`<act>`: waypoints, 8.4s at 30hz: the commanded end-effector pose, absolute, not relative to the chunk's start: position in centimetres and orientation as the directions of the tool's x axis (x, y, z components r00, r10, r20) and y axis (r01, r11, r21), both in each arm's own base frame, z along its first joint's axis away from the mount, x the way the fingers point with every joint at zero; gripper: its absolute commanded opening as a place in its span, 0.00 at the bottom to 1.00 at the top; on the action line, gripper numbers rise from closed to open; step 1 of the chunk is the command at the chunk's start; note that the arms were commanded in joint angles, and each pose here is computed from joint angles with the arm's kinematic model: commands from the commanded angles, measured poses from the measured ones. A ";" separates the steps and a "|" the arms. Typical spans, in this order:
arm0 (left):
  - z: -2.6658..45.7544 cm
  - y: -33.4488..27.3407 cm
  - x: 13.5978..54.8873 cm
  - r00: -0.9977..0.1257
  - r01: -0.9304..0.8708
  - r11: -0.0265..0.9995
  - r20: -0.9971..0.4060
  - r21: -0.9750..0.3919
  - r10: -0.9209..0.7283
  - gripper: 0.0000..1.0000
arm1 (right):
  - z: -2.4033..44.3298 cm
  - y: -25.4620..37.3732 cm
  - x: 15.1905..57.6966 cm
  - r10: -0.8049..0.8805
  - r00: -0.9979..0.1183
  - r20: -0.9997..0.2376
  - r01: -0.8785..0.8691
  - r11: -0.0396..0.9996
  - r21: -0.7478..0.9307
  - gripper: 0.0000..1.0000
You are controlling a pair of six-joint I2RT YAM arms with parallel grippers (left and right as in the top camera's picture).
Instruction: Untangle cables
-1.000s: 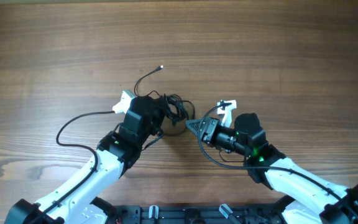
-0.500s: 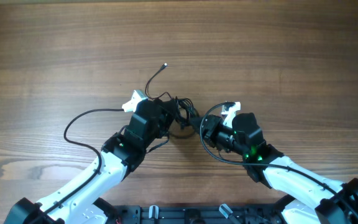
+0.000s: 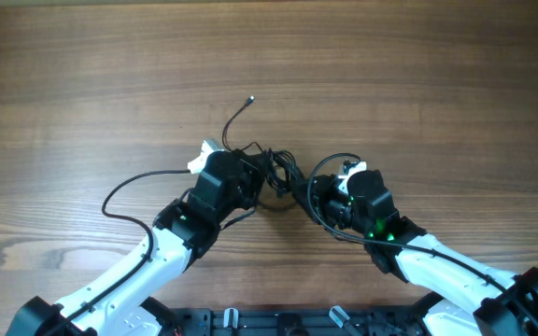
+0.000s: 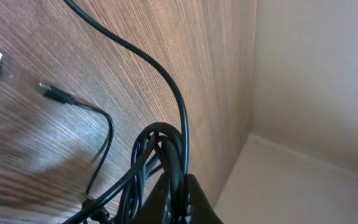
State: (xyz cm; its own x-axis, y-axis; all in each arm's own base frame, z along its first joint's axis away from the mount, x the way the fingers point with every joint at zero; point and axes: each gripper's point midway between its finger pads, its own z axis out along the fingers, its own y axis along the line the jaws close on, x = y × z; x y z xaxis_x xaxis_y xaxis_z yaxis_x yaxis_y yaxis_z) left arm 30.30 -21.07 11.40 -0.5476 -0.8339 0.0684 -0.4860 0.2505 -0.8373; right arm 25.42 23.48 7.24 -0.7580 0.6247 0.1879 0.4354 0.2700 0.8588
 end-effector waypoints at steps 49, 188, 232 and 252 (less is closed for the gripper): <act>15.9 -22.7 31.2 -0.333 -0.701 -0.302 0.671 -0.646 -0.662 0.04 | 2.6 20.8 26.7 0.712 -0.683 -0.163 0.368 0.529 0.765 0.27; 0.0 -20.7 30.5 -0.819 0.205 0.917 -0.573 -0.342 -0.031 0.48 | 2.0 9.9 30.4 0.706 -0.671 -0.226 0.377 0.588 0.716 0.52; 12.6 -16.5 33.0 -0.357 -0.510 0.167 0.031 -0.844 -0.934 0.04 | 7.7 29.6 25.8 0.141 -0.721 -0.679 -0.509 0.558 0.656 0.76; 13.5 -16.8 32.8 -0.472 -0.405 0.348 -0.132 -0.846 -0.872 0.04 | 9.8 30.5 25.1 0.123 -0.727 -0.675 -0.584 0.405 0.703 0.04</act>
State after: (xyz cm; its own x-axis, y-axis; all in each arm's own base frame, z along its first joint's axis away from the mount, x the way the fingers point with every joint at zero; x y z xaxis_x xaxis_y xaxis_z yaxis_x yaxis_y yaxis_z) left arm 32.48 -16.87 12.37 -0.3557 -0.9305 0.0870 -0.5329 0.1255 -0.8368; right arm 24.70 30.66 8.57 -0.7235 0.1166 -0.6804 -0.5704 0.4541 0.6844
